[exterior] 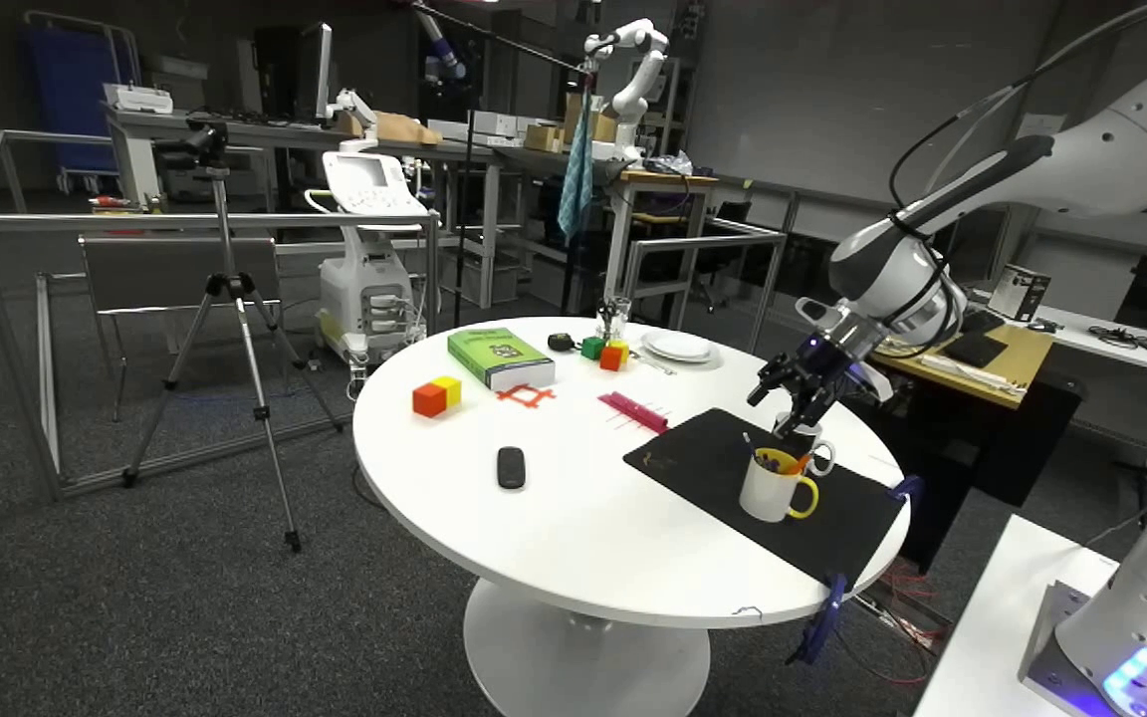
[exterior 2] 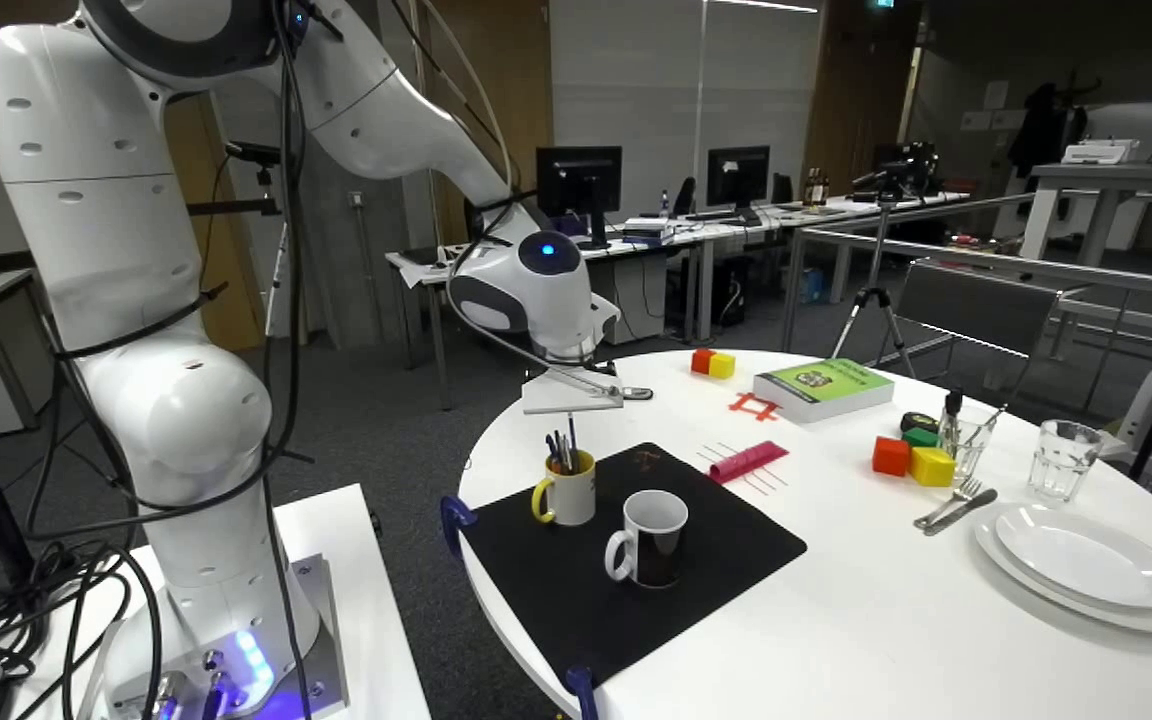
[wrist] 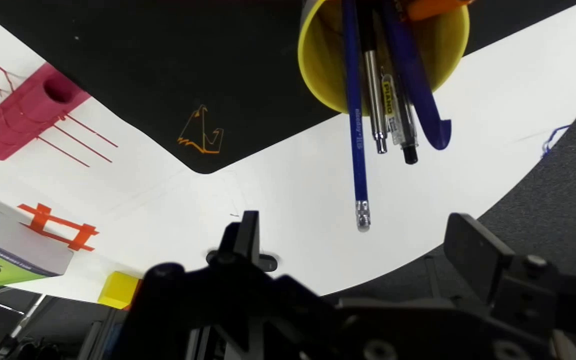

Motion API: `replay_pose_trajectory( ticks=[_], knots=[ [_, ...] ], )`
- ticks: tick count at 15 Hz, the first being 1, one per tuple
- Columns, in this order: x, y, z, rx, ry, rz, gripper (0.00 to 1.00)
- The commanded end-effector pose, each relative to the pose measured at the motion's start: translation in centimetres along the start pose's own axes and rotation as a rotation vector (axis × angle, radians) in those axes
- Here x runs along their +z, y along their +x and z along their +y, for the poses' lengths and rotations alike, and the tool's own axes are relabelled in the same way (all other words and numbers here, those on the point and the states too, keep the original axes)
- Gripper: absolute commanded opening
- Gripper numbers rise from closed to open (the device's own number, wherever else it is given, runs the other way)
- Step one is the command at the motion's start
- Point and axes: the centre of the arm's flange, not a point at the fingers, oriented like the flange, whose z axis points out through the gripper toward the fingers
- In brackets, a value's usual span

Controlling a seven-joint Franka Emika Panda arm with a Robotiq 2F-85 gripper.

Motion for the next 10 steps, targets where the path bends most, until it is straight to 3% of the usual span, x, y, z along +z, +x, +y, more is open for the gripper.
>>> replay_pose_trajectory(
  ticks=[1, 6, 10],
  knots=[
    [1.3, 0.1, -0.4, -0.046, -0.015, -0.001, 1.00],
    [2.2, -0.1, -0.2, -0.042, -0.038, -0.019, 0.94],
    [2.7, -0.1, -0.1, -0.015, -0.050, -0.016, 0.95]
  ],
)
